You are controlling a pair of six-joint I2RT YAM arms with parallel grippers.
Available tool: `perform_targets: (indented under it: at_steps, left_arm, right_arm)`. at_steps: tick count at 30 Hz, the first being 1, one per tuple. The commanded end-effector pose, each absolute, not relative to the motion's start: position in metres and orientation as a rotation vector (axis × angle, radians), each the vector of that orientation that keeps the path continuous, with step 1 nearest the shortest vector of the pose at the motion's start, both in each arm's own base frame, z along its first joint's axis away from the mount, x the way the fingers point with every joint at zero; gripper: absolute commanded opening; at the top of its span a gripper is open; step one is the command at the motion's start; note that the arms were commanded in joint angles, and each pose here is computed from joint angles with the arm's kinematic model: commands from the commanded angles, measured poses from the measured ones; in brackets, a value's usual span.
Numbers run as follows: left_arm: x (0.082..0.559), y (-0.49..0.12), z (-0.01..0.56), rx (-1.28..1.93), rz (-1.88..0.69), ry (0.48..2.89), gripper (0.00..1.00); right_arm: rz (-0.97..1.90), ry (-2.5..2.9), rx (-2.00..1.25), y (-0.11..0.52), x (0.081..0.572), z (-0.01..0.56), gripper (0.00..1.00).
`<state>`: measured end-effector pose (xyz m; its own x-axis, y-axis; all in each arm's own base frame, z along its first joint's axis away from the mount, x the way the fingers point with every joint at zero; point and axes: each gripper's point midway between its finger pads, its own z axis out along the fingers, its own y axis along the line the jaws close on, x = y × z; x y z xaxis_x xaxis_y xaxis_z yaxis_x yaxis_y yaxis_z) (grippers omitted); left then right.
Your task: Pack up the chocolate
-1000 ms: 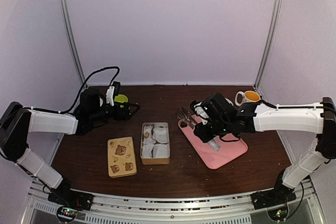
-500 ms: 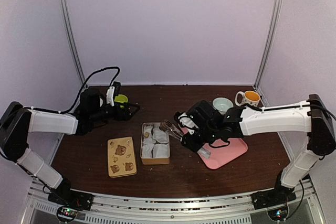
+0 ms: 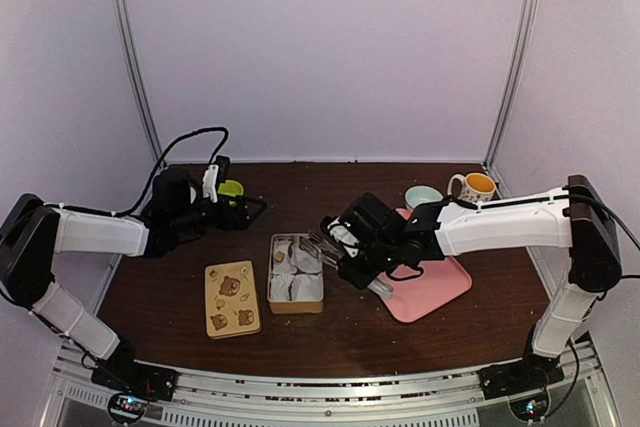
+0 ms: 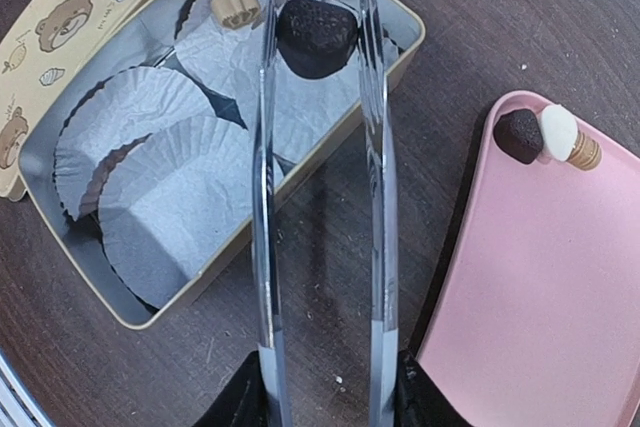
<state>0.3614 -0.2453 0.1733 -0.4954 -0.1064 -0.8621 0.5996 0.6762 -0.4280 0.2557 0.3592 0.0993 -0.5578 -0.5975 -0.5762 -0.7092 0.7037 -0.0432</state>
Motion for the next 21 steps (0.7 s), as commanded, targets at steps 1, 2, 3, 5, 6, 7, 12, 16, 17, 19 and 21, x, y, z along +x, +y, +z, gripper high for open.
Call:
perform_targets:
  at_steps: [1, 2, 3, 5, 6, 7, 12, 16, 17, 19, 21]
  left_arm:
    - [0.367, -0.251, 0.189, 0.405, -0.913, 1.852, 0.95]
    - [0.367, -0.251, 0.189, 0.406, -0.913, 1.852, 0.95]
    - [0.366, -0.251, 0.189, 0.406, -0.914, 1.853, 0.95]
    - [0.367, -0.251, 0.189, 0.407, -0.915, 1.851, 0.95]
    - [0.366, -0.252, 0.19, 0.408, -0.915, 1.851, 0.95]
    - [0.367, -0.251, 0.19, 0.406, -0.915, 1.851, 0.95]
    - [0.367, -0.251, 0.189, 0.407, -0.914, 1.854, 0.95]
    - [0.367, -0.252, 0.189, 0.409, -0.915, 1.855, 0.95]
    - [0.367, -0.252, 0.189, 0.409, -0.916, 1.855, 0.94]
    - [0.367, -0.252, 0.189, 0.409, -0.917, 1.855, 0.95]
    - [0.366, -0.252, 0.189, 0.409, -0.921, 1.853, 0.95]
  right_arm:
    - [0.196, 2.303, -0.957, 0.361, 0.268, 0.113, 0.39]
    - [0.186, 2.302, -0.953, 0.361, 0.27, 0.114, 0.42]
    - [0.181, 2.3, -0.951, 0.361, 0.271, 0.115, 0.43]
    - [0.176, 2.298, -0.95, 0.36, 0.271, 0.116, 0.47]
    - [0.177, 2.294, -0.947, 0.36, 0.271, 0.118, 0.48]
    - [0.176, 2.29, -0.94, 0.359, 0.272, 0.12, 0.48]
    - [0.118, 2.243, -0.829, 0.344, 0.283, 0.137, 0.48]
    - [0.095, 2.22, -0.687, 0.32, 0.295, 0.151, 0.47]
    - [0.102, 2.221, -0.663, 0.316, 0.296, 0.153, 0.46]
    - [0.114, 2.234, -0.625, 0.308, 0.298, 0.152, 0.46]
    - [0.122, 2.251, -0.584, 0.299, 0.299, 0.149, 0.46]
